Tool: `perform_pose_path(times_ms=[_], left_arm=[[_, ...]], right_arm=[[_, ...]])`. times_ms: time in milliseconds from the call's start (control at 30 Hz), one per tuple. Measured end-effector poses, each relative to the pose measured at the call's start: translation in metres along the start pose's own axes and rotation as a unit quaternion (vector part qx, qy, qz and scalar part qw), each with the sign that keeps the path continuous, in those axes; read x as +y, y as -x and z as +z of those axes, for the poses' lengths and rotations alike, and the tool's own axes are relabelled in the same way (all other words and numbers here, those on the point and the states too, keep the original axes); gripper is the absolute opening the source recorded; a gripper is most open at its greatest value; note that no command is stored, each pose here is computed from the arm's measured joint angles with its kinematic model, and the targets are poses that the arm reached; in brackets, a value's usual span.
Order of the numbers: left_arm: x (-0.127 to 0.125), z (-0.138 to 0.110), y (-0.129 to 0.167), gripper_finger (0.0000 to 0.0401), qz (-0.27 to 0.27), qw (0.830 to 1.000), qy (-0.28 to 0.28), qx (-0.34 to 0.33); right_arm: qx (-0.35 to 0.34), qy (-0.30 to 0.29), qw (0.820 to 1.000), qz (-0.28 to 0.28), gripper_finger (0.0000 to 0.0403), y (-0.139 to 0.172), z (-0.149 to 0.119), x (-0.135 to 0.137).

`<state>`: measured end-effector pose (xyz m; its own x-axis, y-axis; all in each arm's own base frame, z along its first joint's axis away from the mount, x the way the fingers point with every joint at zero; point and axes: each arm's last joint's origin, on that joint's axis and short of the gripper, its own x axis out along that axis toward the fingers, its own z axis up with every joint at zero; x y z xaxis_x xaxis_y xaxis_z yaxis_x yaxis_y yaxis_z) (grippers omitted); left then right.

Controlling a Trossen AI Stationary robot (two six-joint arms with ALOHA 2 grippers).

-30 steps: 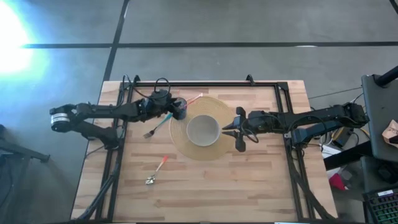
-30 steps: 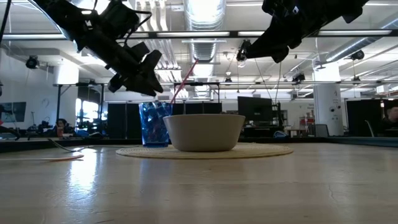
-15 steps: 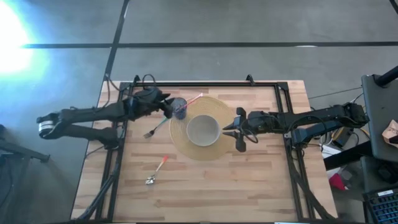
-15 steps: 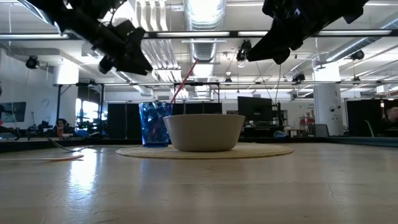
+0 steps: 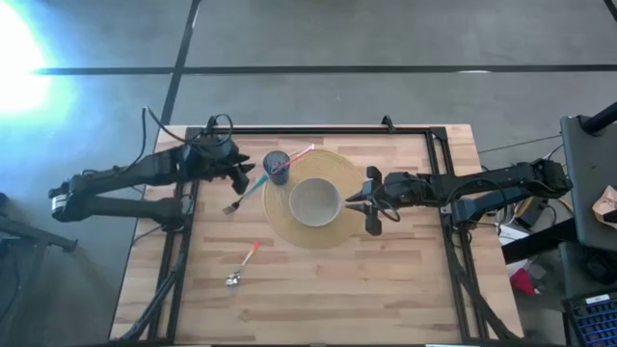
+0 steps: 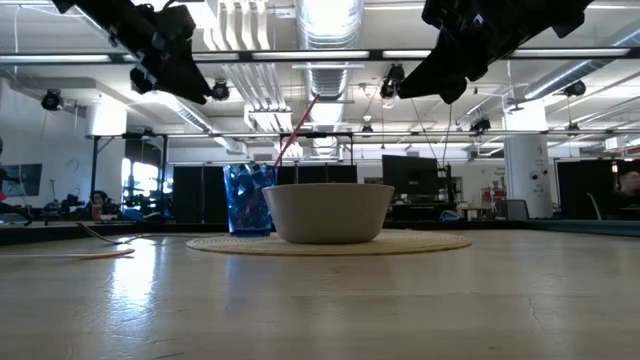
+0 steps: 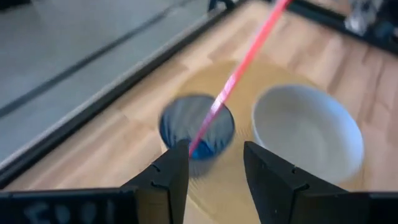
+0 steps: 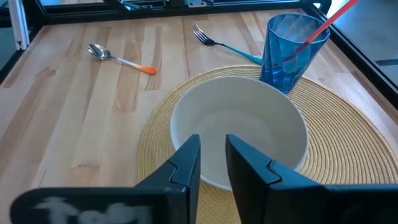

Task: Pick & Place Utensil
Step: Put the blue fork into the gray bowl on the brown mat

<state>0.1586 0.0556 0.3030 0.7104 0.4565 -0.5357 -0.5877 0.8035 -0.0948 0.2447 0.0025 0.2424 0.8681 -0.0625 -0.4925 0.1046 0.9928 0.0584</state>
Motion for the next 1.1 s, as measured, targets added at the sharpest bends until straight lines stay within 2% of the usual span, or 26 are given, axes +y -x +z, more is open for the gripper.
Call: perform_pose_path(times_ms=[200,433,767,1100], left_arm=[[-0.007,-0.012,-0.001,0.0145,-0.003,0.997,-0.011,0.082],[-0.010,-0.029,-0.007,0.0145,0.013,0.983,0.004,0.181],[-0.012,-0.049,-0.024,0.0145,-0.001,0.966,0.016,0.257],[-0.009,-0.076,-0.041,0.0145,0.021,0.951,0.022,0.307]], right_arm=[[0.000,0.000,1.000,0.000,0.0071,0.000,0.000,0.000],[0.000,0.001,1.000,0.000,0.0083,0.000,0.000,0.000],[0.000,0.000,1.000,0.000,0.0088,0.000,0.000,0.000],[-0.001,0.003,1.000,0.000,0.0068,0.000,0.000,0.000]])
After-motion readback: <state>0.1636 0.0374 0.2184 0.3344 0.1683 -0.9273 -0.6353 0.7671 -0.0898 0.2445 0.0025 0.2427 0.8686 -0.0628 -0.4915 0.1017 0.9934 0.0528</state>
